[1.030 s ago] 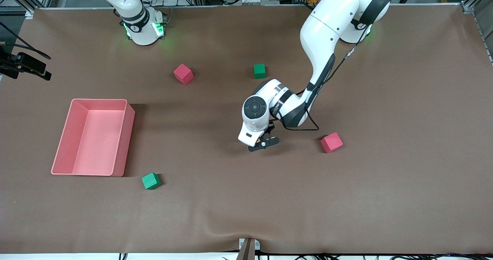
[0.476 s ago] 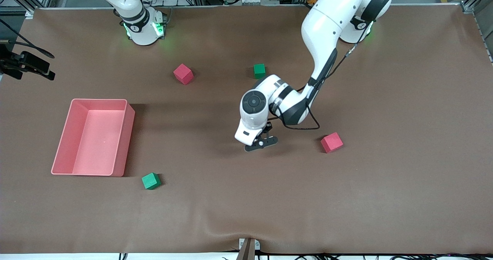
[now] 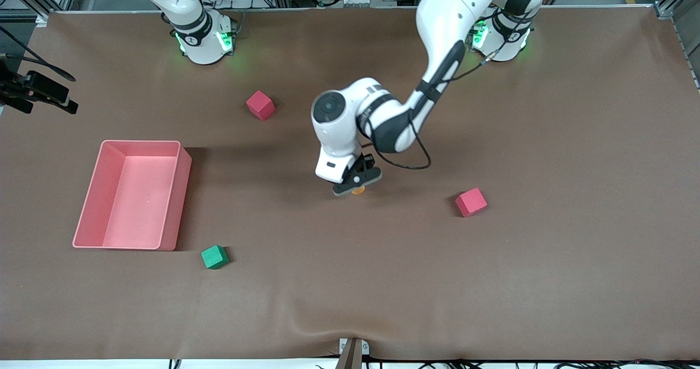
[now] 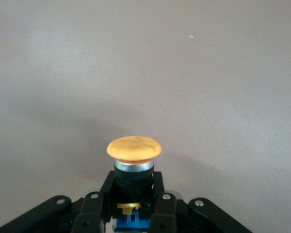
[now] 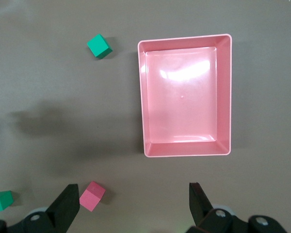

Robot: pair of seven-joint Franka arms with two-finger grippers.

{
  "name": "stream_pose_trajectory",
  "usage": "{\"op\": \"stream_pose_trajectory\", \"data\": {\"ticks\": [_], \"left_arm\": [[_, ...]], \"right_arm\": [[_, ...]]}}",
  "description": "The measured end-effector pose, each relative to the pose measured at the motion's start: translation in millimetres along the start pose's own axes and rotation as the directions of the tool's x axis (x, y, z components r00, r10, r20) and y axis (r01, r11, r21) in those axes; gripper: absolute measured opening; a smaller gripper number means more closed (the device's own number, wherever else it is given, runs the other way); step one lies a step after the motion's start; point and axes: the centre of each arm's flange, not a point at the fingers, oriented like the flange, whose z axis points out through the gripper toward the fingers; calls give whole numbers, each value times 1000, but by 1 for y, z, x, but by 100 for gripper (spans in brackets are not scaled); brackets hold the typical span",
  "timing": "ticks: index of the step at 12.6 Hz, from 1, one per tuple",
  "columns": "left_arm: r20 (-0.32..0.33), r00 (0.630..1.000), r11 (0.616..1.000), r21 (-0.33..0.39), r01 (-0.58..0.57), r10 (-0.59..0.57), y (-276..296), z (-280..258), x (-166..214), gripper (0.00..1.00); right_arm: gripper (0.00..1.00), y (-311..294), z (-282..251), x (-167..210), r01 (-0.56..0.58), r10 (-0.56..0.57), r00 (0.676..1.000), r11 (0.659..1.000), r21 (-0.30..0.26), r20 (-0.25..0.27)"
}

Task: Place and upright button with both arms
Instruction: 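Lower the button upright onto the table with the left gripper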

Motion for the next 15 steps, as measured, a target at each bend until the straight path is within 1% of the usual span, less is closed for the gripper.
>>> {"op": "stream_pose_trajectory", "data": {"ticks": [1,2,3,4,5,8,10,11,12,14,15], "left_arm": [[-74,996,999,16,44,-42,2,-1,-14,33],[-161,983,996,14,86,-82,4,-1,-30,33],[-227,968,994,3,114,-110,7,1,-48,33],[-279,952,992,-10,126,-124,9,6,-65,33],[-311,942,991,-14,132,-130,10,9,-78,33],[-387,909,981,49,190,-156,2,14,-96,33],[-434,879,960,96,265,-199,-7,15,-105,33],[-461,861,951,104,292,-215,-10,15,-114,33],[-511,833,946,108,305,-210,-14,16,-124,33],[-623,760,943,106,315,-184,-20,28,-155,33],[-654,735,943,96,319,-182,-22,38,-171,33]], "right_arm": [[100,1,-3,0,-2,2,1000,1000,0,-6],[100,2,-6,0,-4,4,1000,1000,0,-11],[100,2,-7,-1,-4,4,1000,1000,-1,-12],[100,5,-7,-1,-9,9,1000,1000,-2,-6],[100,11,-6,-3,-22,22,1000,1000,-1,7],[100,34,-8,-6,-65,65,998,998,1,16],[100,44,-13,-8,-83,83,996,997,1,10],[100,47,-16,-10,-89,89,996,996,2,16],[100,48,-21,-14,-91,91,995,996,2,32],[100,51,-30,-21,-99,99,994,995,2,46],[100,55,-30,-21,-107,106,993,994,2,47]]}}
